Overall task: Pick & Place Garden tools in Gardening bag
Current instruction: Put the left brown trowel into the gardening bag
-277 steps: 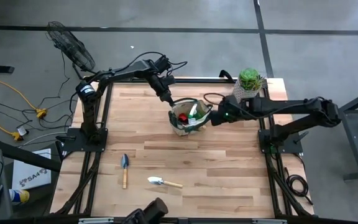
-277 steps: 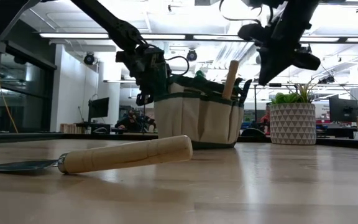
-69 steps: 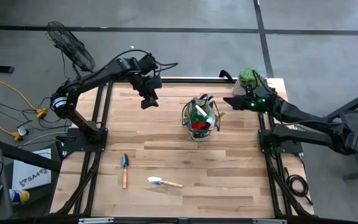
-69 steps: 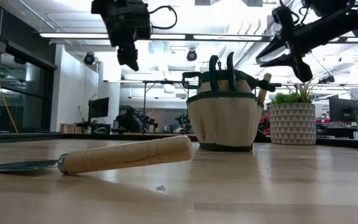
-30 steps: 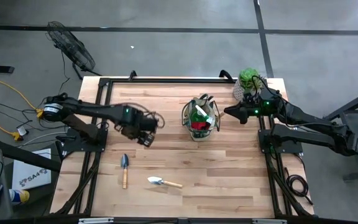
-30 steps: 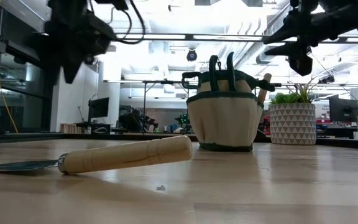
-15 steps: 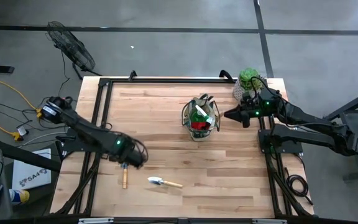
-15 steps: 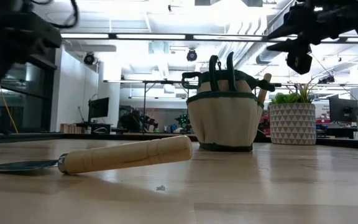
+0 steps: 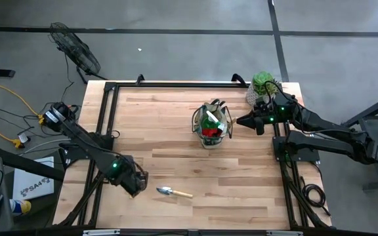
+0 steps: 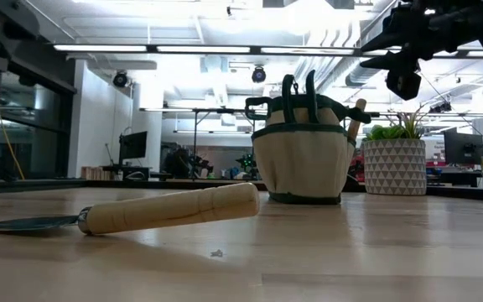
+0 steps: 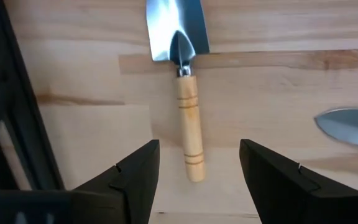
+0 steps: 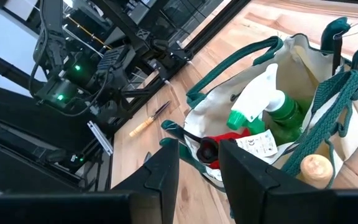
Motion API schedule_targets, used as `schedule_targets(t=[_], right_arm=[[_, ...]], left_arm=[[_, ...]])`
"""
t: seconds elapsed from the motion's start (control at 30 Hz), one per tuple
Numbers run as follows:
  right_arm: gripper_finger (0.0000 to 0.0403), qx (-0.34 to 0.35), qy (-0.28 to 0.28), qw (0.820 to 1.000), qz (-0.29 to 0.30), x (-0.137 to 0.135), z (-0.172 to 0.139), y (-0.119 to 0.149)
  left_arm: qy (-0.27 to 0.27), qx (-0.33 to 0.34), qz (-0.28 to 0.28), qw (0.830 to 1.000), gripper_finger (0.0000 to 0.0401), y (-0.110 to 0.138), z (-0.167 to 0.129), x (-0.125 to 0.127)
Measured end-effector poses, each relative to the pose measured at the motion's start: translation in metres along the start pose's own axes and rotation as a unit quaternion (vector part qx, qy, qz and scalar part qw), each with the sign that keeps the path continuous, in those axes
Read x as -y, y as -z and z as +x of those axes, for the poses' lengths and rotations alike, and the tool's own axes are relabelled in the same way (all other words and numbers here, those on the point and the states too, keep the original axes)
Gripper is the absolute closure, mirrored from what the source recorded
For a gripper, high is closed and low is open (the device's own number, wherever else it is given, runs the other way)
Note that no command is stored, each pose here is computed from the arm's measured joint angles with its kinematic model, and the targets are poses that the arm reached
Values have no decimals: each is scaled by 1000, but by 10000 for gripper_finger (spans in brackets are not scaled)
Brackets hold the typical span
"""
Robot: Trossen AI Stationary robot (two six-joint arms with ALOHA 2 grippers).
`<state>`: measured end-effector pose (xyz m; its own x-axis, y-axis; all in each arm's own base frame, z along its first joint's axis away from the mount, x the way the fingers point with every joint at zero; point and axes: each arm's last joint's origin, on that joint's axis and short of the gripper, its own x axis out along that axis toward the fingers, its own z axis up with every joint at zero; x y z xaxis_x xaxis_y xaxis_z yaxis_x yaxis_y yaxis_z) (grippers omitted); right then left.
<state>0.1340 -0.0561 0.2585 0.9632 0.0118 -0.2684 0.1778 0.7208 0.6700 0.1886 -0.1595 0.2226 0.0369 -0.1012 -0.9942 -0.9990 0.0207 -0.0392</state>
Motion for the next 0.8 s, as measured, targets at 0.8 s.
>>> schedule_targets(t=[0.8], right_arm=[[298,-16,-5,1000,5,1,0,2]], left_arm=[[-55,-14,-4,998,187,37,65,15]])
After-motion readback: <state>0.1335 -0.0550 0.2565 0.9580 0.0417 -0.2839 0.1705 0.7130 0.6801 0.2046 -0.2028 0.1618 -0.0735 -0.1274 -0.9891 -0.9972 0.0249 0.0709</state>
